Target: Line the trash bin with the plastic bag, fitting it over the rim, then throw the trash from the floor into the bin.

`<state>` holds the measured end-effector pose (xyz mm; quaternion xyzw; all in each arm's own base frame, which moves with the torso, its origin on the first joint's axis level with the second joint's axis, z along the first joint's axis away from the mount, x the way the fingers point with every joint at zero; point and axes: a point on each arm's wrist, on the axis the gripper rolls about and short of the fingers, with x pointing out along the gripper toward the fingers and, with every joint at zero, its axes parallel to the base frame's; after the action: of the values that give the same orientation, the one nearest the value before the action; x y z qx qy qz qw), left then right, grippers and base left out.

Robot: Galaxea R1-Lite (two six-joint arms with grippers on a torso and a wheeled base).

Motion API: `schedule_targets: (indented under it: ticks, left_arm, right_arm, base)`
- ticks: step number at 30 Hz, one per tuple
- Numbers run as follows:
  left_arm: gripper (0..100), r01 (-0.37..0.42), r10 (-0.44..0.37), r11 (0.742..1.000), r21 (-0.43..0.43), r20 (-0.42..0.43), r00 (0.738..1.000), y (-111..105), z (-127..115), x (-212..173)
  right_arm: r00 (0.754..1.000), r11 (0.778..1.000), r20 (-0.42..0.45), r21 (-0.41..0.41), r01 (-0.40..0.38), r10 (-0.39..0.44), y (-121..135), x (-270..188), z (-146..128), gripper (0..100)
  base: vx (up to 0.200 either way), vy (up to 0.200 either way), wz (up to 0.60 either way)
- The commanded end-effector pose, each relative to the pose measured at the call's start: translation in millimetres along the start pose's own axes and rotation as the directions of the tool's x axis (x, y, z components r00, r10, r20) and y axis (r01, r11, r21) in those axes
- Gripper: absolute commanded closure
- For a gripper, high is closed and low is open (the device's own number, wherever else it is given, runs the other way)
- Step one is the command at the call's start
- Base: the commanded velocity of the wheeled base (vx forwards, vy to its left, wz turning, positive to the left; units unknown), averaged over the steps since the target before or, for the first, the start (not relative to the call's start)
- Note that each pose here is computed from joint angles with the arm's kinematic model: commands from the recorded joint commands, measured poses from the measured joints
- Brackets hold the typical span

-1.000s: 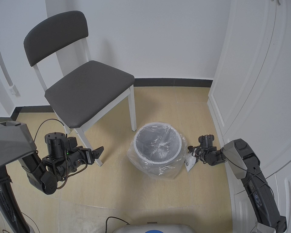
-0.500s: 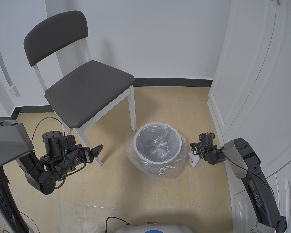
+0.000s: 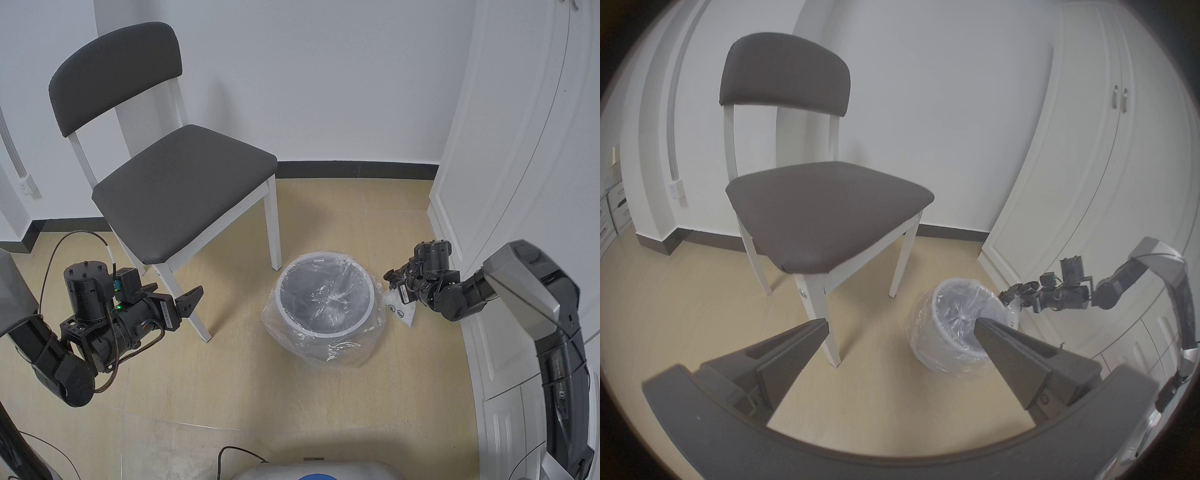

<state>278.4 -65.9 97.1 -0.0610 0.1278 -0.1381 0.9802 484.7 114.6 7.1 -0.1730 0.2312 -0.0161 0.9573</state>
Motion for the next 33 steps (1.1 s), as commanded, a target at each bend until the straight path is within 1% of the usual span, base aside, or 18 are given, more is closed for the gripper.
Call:
schedule_targets:
  ticks: [1, 4, 6, 7, 8, 9, 10, 11, 12, 15, 16, 18, 19, 20, 21, 24, 25, 33]
  left_arm:
    - [0, 0.040, -0.043, 0.999, 0.026, 0.131, 0.990, -12.9, 29.7, -44.3]
    - [0, 0.042, -0.046, 0.999, 0.030, 0.168, 0.985, -14.1, 37.5, -53.0]
    - [0, 0.040, -0.045, 0.999, 0.031, 0.182, 0.982, -13.9, 40.4, -55.8]
    - [0, 0.039, -0.045, 0.999, 0.031, 0.189, 0.981, -13.8, 41.6, -57.1]
    - [0, 0.039, -0.045, 0.999, 0.031, 0.189, 0.981, -13.8, 41.6, -57.1]
    - [0, 0.038, -0.043, 0.999, 0.031, 0.198, 0.979, -13.4, 43.6, -58.5]
    - [0, 0.037, -0.043, 0.999, 0.033, 0.207, 0.977, -13.1, 45.6, -60.0]
    - [0, 0.036, -0.042, 0.999, 0.031, 0.209, 0.977, -12.8, 45.9, -60.4]
    - [0, 0.025, -0.031, 0.999, 0.031, 0.223, 0.974, -10.1, 49.0, -61.8]
    - [0, 0.025, -0.033, 0.999, 0.037, 0.222, 0.974, -4.9, 49.6, -62.7]
    - [0, 0.028, -0.036, 0.999, 0.039, 0.222, 0.974, -2.7, 49.8, -63.4]
    - [0, 0.037, -0.046, 0.998, 0.042, 0.226, 0.973, 1.9, 51.5, -65.8]
    - [0, 0.037, -0.046, 0.998, 0.042, 0.226, 0.973, 1.9, 51.5, -65.8]
    - [0, 0.045, -0.055, 0.998, 0.047, 0.241, 0.969, 6.0, 55.2, -69.4]
    - [0, 0.046, -0.057, 0.998, 0.048, 0.245, 0.968, 7.6, 56.1, -71.1]
    - [0, 0.046, -0.057, 0.998, 0.048, 0.245, 0.968, 7.6, 56.1, -71.1]
    - [0, 0.068, -0.082, 0.996, 0.059, 0.263, 0.961, 12.8, 60.8, -77.9]
    - [0, 0.079, -0.095, 0.995, 0.067, 0.276, 0.956, 12.9, 63.7, -82.3]
  right_arm:
    - [0.989, 0.951, 0.146, -0.308, 0.025, 0.021, -32.4, -120.6, 66.8, 100]
    - [0.982, 0.896, 0.188, -0.440, 0.055, 0.032, -41.7, -150.6, 77.9, 100]
    - [0.974, 0.848, 0.221, -0.526, 0.069, 0.057, -44.0, -168.3, 85.1, 100]
    - [0.969, 0.816, 0.236, -0.573, 0.080, 0.070, -46.4, -175.3, 87.7, 100]
    - [0.969, 0.816, 0.236, -0.573, 0.080, 0.070, -46.4, -175.3, 87.7, 100]
    - [0.959, 0.750, 0.264, -0.654, 0.103, 0.099, -50.3, -184.2, 92.4, 100]
    - [0.947, 0.669, 0.293, -0.731, 0.133, 0.131, -53.4, -191.6, 97.2, 100]
    - [0.946, 0.659, 0.295, -0.740, 0.137, 0.135, -53.5, -192.1, 97.6, 100]
    - [0.920, 0.502, 0.337, -0.842, 0.199, 0.200, -57.3, -200.9, 104.3, 100]
    - [0.887, 0.278, 0.369, -0.915, 0.294, 0.276, -56.2, -202.1, 111.1, 100]
    - [0.877, 0.222, 0.376, -0.921, 0.320, 0.298, -54.5, -201.7, 112.8, 100]
    - [0.858, 0.131, 0.370, -0.929, 0.346, 0.356, -41.6, -198.5, 111.2, 100]
    - [0.858, 0.131, 0.370, -0.929, 0.346, 0.356, -41.6, -198.5, 111.2, 100]
    - [0.844, 0.097, 0.353, -0.934, 0.344, 0.403, -24.1, -195.6, 107.2, 100]
    - [0.841, 0.091, 0.346, -0.936, 0.340, 0.416, -17.8, -194.4, 105.5, 100]
    - [0.841, 0.091, 0.346, -0.936, 0.340, 0.416, -17.8, -194.4, 105.5, 100]
    - [0.820, 0.069, 0.314, -0.945, 0.321, 0.478, 15.5, -187.4, 98.2, 100]
    - [0.807, 0.029, 0.255, -0.959, 0.283, 0.532, 55.5, -163.1, 83.4, 100]
  base:
    - [0.000, 0.000, 0.00]
    - [0.000, 0.000, 0.00]
    - [0.000, 0.000, 0.00]
    - [0.000, 0.000, 0.00]
    - [0.000, 0.000, 0.00]
    - [0.000, 0.000, 0.00]
    - [0.000, 0.000, 0.00]
    - [0.000, 0.000, 0.00]
    - [0.000, 0.000, 0.00]
    - [0.000, 0.000, 0.00]
    - [0.000, 0.000, 0.00]
    - [0.000, 0.000, 0.00]
    - [0.000, 0.000, 0.00]
    - [0.000, 0.000, 0.00]
    - [0.000, 0.000, 0.00]
    - [0.000, 0.000, 0.00]
    - [0.000, 0.000, 0.00]
    - [0.000, 0.000, 0.00]
